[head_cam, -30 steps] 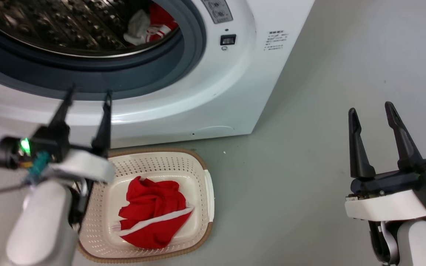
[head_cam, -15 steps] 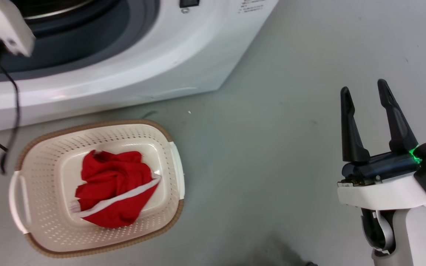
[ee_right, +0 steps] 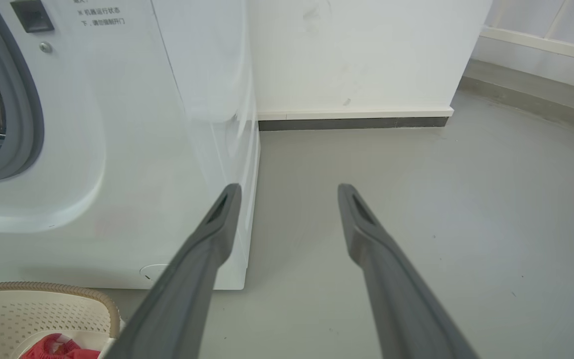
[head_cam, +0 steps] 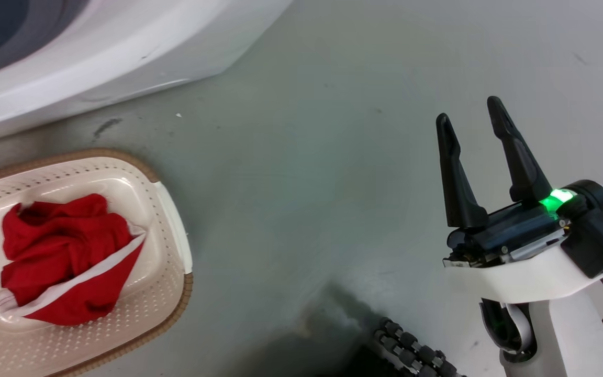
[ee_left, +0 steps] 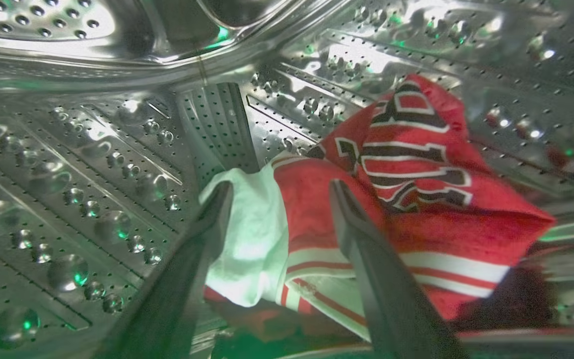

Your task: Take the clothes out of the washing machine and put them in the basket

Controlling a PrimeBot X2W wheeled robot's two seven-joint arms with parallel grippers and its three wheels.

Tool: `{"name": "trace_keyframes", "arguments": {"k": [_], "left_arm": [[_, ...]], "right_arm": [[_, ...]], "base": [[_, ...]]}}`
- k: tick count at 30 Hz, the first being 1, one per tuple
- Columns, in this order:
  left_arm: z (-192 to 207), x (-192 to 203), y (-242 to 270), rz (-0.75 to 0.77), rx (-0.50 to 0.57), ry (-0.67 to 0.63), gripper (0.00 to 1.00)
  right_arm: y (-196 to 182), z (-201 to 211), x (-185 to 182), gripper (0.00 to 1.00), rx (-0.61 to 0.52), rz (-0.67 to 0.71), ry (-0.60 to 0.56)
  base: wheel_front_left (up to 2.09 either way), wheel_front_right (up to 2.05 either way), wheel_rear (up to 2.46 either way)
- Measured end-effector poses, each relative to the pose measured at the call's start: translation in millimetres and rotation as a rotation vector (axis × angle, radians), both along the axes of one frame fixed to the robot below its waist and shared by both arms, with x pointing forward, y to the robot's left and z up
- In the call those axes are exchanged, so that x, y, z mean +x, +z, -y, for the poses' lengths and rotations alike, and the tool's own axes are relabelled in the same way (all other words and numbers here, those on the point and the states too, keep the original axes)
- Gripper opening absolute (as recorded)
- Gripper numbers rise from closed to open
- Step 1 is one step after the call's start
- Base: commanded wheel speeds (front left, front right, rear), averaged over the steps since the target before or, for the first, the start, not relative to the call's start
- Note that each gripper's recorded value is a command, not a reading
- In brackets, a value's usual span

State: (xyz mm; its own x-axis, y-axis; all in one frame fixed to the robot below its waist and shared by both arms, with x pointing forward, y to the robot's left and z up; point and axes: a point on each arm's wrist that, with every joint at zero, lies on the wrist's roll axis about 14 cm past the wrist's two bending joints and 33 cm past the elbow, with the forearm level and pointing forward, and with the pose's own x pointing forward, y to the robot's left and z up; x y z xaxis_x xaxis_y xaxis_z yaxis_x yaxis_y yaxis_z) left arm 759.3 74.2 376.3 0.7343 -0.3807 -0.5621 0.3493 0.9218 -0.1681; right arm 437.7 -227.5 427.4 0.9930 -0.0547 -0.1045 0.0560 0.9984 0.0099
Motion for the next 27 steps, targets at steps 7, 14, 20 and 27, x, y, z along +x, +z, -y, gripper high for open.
{"name": "trace_keyframes", "arguments": {"k": [7,14,20,27], "left_arm": [[12,4,-46,-0.106,0.053,-0.019,1.0],[18,-2,-79,-0.176,0.092,-0.037,1.0],[13,-7,-92,-0.218,0.119,-0.039,0.13],[14,0,-87,-0.173,0.091,-0.034,0.0]], "right_arm": [[-10,5,-7,1.0,-0.001,-0.043,-0.021],[-19,8,-9,1.0,0.0,-0.068,-0.033],[-23,8,-7,1.0,0.001,-0.074,-0.034],[-26,6,-4,1.0,0.004,-0.076,-0.027]], "base": [[0.0,0.0,0.0],[0.0,0.0,0.0],[0.0,0.0,0.0],[0.0,0.0,0.0]]}}
